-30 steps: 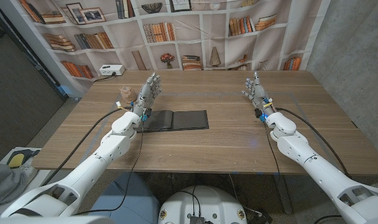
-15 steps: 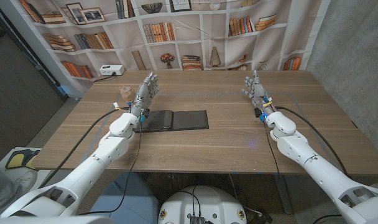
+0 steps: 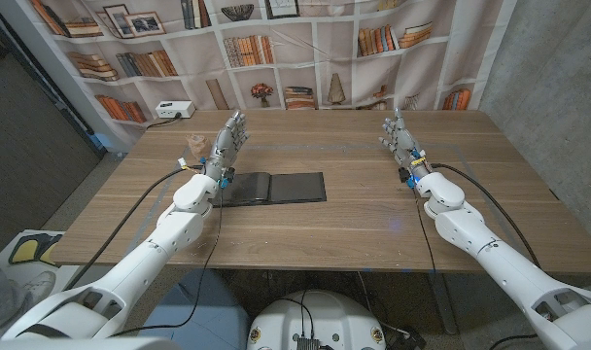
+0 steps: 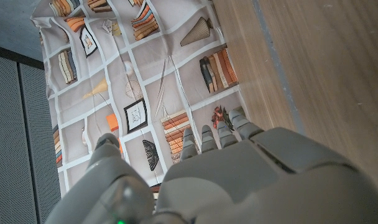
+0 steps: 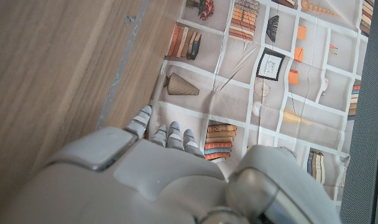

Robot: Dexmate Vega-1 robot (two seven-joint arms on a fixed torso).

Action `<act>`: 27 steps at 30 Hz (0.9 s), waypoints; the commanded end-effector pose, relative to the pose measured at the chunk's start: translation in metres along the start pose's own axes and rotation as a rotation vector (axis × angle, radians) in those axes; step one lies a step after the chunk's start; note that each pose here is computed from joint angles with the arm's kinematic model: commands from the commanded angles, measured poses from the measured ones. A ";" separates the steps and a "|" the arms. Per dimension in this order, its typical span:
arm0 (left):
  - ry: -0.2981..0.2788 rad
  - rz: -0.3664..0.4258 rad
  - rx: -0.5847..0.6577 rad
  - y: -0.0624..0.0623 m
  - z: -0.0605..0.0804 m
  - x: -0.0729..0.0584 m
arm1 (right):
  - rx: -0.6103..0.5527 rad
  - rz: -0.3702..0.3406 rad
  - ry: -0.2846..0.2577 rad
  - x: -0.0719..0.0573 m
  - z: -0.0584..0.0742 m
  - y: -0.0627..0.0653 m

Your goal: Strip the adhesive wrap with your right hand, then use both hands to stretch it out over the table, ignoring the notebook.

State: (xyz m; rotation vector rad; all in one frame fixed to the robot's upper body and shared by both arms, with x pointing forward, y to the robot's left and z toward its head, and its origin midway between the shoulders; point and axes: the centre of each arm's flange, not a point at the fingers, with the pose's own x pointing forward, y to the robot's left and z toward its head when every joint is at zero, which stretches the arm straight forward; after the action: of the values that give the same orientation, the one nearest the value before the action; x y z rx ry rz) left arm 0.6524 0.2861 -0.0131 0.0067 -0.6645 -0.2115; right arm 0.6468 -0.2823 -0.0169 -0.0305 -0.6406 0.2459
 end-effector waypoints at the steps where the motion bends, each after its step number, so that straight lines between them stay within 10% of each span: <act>1: -0.011 -0.059 0.047 -0.007 0.005 0.013 | -0.037 0.036 0.007 0.007 0.006 -0.015; 27: -0.043 -0.017 0.147 -0.013 0.028 0.006 | -0.038 0.060 0.020 0.006 0.007 -0.028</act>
State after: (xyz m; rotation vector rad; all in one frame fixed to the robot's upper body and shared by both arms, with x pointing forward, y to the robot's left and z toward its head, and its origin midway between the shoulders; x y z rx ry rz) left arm 0.6448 0.2711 0.0078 0.1053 -0.7126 -0.2141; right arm 0.6549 -0.3006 -0.0067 -0.0847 -0.6322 0.2951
